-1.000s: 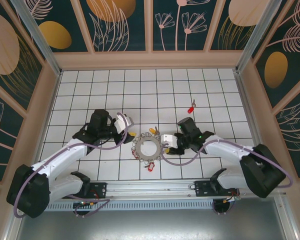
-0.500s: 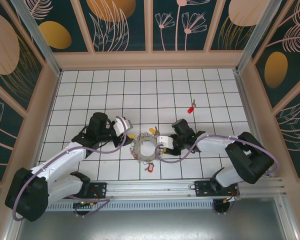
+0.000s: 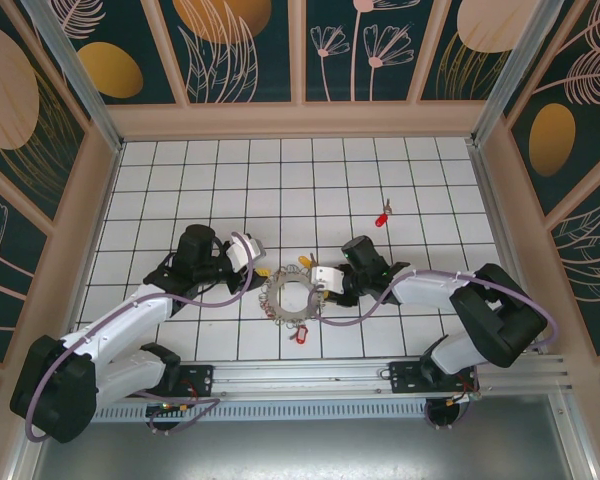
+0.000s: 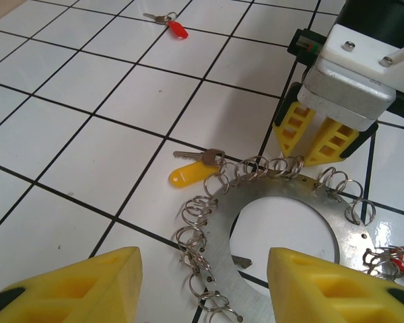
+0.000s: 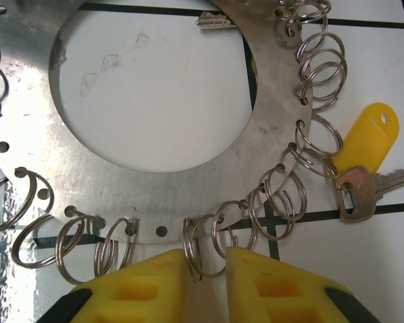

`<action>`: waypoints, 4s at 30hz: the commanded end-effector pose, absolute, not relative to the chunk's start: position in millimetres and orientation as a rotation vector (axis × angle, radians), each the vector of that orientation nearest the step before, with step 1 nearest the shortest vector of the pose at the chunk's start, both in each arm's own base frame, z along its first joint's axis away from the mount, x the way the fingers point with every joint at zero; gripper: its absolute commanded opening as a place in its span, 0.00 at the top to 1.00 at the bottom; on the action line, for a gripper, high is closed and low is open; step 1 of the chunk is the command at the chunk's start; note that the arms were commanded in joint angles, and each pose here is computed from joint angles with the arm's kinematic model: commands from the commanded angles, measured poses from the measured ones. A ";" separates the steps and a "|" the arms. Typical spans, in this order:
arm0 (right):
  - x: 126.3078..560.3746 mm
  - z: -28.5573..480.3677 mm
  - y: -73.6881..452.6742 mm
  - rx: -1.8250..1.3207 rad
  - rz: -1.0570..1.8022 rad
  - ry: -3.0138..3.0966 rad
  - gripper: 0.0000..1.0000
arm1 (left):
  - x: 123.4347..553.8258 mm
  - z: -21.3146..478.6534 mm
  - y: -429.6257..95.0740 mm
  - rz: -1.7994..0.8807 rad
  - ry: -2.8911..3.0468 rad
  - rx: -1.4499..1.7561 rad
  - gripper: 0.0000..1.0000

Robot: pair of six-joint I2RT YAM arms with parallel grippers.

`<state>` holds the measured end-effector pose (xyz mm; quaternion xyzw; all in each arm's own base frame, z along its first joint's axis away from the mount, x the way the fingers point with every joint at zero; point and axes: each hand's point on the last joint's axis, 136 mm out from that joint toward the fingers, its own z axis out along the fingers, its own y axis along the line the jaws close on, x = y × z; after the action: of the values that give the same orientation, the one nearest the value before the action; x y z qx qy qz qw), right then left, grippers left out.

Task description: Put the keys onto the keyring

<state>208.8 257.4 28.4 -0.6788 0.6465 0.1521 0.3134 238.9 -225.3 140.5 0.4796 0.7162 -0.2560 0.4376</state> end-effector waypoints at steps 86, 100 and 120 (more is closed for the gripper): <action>211.9 234.6 335.2 -1.428 0.775 1.303 1.00 | 239.1 180.6 -304.4 -0.734 1.448 1.375 1.00; 201.6 213.0 294.7 -1.534 0.778 1.319 0.81 | 222.5 219.3 -305.0 -0.879 1.320 1.231 1.00; 201.6 200.9 298.6 -1.595 0.831 1.338 0.77 | 207.1 224.0 -306.9 -0.936 1.239 1.277 1.00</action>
<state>202.3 291.9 190.0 -0.6353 0.5553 0.3222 0.4292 216.0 -303.4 199.5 0.5300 0.5673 -0.3784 0.5041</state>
